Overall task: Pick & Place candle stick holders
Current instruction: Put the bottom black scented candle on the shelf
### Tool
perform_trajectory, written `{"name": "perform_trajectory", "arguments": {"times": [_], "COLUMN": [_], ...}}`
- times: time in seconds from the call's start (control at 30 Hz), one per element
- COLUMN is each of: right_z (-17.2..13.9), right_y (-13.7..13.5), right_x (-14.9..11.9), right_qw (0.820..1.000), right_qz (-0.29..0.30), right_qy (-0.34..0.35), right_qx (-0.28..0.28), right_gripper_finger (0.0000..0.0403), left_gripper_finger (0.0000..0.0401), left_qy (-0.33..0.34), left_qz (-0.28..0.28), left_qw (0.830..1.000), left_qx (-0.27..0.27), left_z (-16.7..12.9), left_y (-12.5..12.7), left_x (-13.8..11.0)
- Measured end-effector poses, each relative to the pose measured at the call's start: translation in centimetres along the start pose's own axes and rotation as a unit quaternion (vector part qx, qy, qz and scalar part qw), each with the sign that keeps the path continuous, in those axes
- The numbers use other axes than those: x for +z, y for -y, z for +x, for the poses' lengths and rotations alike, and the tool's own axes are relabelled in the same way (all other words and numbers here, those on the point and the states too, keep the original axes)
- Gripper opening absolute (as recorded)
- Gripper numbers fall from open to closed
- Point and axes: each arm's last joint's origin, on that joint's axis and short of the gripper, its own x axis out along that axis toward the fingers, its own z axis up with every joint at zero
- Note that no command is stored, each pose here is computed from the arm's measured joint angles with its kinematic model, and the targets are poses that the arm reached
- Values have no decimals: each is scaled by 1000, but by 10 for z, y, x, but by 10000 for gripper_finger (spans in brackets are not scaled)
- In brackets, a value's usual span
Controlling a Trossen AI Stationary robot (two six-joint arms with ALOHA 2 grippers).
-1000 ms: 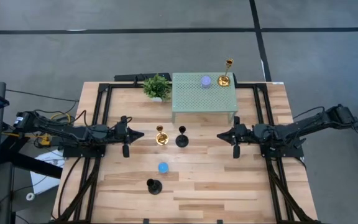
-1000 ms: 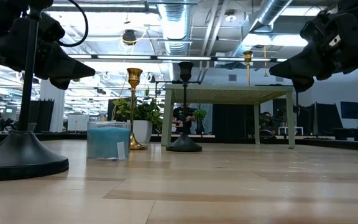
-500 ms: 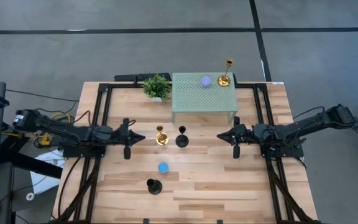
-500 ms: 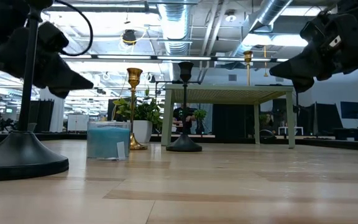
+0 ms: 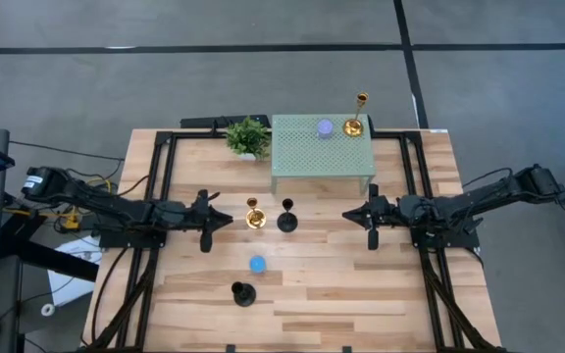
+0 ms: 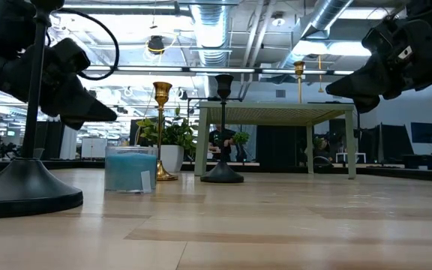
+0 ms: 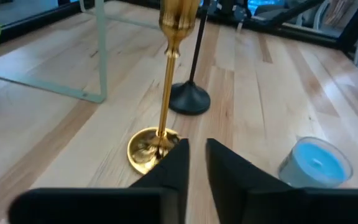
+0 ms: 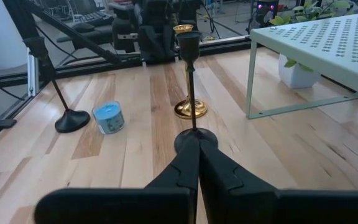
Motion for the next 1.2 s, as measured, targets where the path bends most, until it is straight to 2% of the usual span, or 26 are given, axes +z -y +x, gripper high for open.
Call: {"name": "perform_trajectory", "arguments": {"times": [0.17,0.3,0.53,0.67,0.8,0.9,1.07,1.2], "right_z": [0,0,0,0,0,0,0,0], "right_y": [0,0,0,0,0,0,0,0], "right_x": [0,0,0,0,0,0,0,0], "right_qw": [1000,1000,1000,1000,1000,1000,1000,1000], "right_qz": [0,0,0,0,0,0,4,4], "right_qy": [0,0,-1,-2,-2,-2,-2,-2], "right_qx": [0,0,0,-1,0,-1,0,0], "right_gripper_finger": [1,1,1,1,1,1,1,1], "left_gripper_finger": [109,142,151,140,128,119,105,91], "left_qy": [-21,-9,-11,-40,-76,-93,-95,-46], "left_qz": [-8,7,30,-22,-61,-78,-72,-48], "left_qw": [1000,1000,999,997,983,974,963,957], "left_qx": [11,15,9,-63,-153,-191,-243,-282], "left_z": [4,9,14,16,15,13,7,0], "left_y": [0,1,2,6,13,19,34,49], "left_x": [-6,-5,-8,-12,-15,-17,-18,-12]}}
